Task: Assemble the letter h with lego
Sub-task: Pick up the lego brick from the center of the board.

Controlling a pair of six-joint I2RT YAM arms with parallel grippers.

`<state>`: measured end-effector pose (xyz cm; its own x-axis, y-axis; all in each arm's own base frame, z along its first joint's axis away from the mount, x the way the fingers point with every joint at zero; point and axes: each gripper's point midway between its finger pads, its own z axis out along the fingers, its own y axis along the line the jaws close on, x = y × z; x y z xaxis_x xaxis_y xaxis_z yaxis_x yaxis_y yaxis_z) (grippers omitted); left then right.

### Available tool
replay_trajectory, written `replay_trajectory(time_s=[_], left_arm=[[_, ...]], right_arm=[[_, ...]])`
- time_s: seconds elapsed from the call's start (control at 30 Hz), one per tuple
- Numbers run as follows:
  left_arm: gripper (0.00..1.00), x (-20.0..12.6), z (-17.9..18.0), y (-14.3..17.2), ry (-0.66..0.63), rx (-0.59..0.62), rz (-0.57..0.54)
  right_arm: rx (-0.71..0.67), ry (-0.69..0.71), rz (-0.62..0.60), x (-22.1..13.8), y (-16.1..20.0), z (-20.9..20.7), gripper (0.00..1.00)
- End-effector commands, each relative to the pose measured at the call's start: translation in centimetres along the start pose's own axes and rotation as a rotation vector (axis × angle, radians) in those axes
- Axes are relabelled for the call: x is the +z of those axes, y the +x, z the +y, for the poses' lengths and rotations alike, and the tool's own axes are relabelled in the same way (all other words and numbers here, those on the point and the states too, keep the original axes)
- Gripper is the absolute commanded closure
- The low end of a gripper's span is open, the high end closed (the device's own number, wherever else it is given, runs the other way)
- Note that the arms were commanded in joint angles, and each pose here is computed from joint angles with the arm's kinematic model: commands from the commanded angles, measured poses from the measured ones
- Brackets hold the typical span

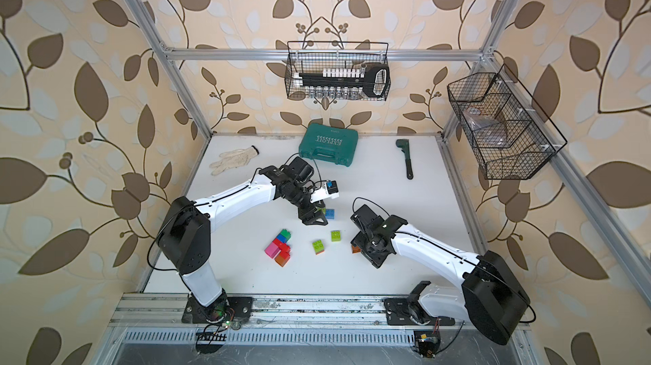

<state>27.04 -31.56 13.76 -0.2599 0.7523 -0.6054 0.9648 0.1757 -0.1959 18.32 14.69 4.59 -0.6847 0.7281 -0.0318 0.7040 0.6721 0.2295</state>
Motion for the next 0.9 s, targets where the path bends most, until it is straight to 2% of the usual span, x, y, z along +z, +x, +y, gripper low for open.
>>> replay_trajectory(time_s=[0.0,0.23,0.53,0.6,0.7,0.8,0.87], left_arm=[[0.23,-1.8,-0.9,-1.5,0.015,0.010,-0.078],[0.22,-1.9,-0.4,-1.1,-0.003,0.000,-0.090],[0.21,-2.3,-0.2,-0.9,-0.007,-0.012,-0.097],[0.21,-2.4,0.0,-0.8,-0.003,-0.018,-0.102],[0.21,-2.2,0.0,-0.8,0.008,-0.030,-0.104],[0.21,-2.5,0.1,-0.8,0.006,-0.039,-0.102],[0.21,-2.8,0.4,-0.8,-0.003,-0.048,-0.115]], right_arm=[[0.112,-0.003,-0.083,0.1,-1.3,1.1,0.29],[0.133,0.015,-0.034,2.5,-0.3,1.2,0.32],[0.044,0.046,-0.036,2.7,0.3,1.3,0.50],[0.012,0.039,-0.028,2.7,0.6,1.5,0.52],[-0.073,0.067,-0.040,2.2,0.4,1.3,0.51],[-0.145,0.089,-0.058,1.1,0.0,0.9,0.42],[-0.243,0.056,-0.054,0.2,0.0,1.7,0.38]])
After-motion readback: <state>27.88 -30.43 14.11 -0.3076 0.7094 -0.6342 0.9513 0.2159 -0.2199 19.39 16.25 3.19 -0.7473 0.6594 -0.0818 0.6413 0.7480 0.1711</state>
